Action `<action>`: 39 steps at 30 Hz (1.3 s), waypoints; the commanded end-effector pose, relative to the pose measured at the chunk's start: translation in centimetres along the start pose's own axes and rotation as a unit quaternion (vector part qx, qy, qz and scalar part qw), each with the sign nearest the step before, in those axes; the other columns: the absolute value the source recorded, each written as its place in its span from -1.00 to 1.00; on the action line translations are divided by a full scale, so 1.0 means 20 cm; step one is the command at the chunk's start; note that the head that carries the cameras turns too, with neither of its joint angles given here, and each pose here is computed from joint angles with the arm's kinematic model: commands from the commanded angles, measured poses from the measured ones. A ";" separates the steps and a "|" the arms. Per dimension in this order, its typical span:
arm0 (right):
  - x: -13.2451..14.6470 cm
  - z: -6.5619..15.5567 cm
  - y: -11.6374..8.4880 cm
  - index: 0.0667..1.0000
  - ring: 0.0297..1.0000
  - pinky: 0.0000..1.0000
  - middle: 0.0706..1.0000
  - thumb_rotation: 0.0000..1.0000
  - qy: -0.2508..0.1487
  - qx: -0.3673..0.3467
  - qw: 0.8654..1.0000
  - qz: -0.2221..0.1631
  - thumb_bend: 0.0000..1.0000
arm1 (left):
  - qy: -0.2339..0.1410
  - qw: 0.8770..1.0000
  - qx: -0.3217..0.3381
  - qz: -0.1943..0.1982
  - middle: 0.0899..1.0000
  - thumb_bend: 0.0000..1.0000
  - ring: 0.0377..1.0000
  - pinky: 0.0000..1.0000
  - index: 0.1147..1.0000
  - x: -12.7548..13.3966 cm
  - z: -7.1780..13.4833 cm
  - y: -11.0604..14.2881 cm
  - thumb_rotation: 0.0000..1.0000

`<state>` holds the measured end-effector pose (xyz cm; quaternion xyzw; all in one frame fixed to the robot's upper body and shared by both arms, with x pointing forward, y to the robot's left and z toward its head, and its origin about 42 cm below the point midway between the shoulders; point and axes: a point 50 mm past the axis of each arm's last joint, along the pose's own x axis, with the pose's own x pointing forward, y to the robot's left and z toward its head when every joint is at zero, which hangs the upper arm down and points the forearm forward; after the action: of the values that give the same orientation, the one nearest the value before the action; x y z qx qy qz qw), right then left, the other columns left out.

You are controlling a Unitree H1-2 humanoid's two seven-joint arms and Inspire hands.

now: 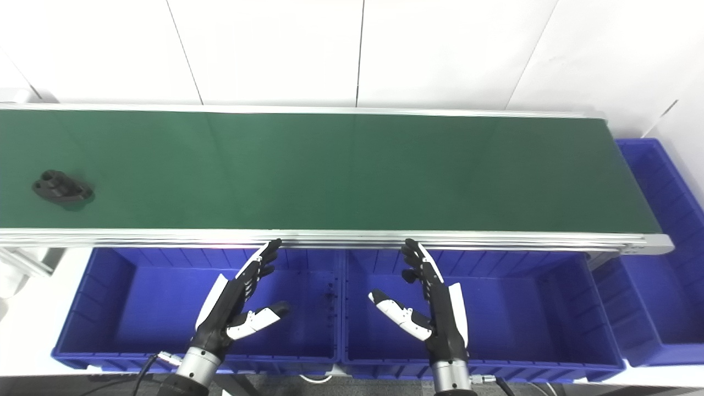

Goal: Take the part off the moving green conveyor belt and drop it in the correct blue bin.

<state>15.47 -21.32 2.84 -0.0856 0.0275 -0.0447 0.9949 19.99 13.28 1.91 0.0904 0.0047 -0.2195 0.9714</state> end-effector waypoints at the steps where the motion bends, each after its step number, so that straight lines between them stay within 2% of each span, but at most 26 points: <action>1: 0.01 0.04 -0.01 0.77 0.74 0.69 0.71 -0.14 -0.038 0.003 0.999 -0.003 0.42 | -0.033 0.999 0.000 0.005 0.94 0.20 0.91 0.84 0.85 0.03 0.05 0.00 0.31; 13: 0.02 0.04 -0.01 0.76 0.73 0.68 0.71 -0.12 -0.033 0.008 0.999 -0.001 0.49 | -0.036 0.999 0.003 0.010 0.93 0.20 0.89 0.81 0.84 0.03 0.05 0.00 0.30; 27: 0.01 0.04 -0.01 0.77 0.73 0.69 0.71 -0.11 -0.030 0.007 1.000 0.002 0.49 | -0.035 0.999 0.003 0.009 0.93 0.20 0.89 0.81 0.84 0.02 0.05 0.00 0.29; 32: 0.00 0.04 -0.01 0.78 0.74 0.70 0.72 -0.18 -0.034 0.011 0.999 0.007 0.45 | -0.036 0.999 0.002 0.008 0.93 0.21 0.90 0.83 0.84 0.01 0.05 0.00 0.30; 36: 0.01 0.04 0.00 0.77 0.72 0.69 0.71 -0.08 -0.035 0.005 0.999 0.004 0.49 | -0.035 0.999 0.003 0.008 0.94 0.21 0.91 0.85 0.85 0.01 0.04 0.00 0.31; 39: 0.01 0.03 0.00 0.77 0.73 0.69 0.71 -0.10 -0.032 0.008 0.999 0.004 0.50 | -0.034 0.999 -0.005 0.008 0.94 0.19 0.92 0.86 0.84 0.00 0.05 0.00 0.27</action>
<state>15.28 -21.35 2.64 -0.0823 0.0323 -0.0387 0.9953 19.56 13.27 1.83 0.0868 0.0017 -0.2166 0.9724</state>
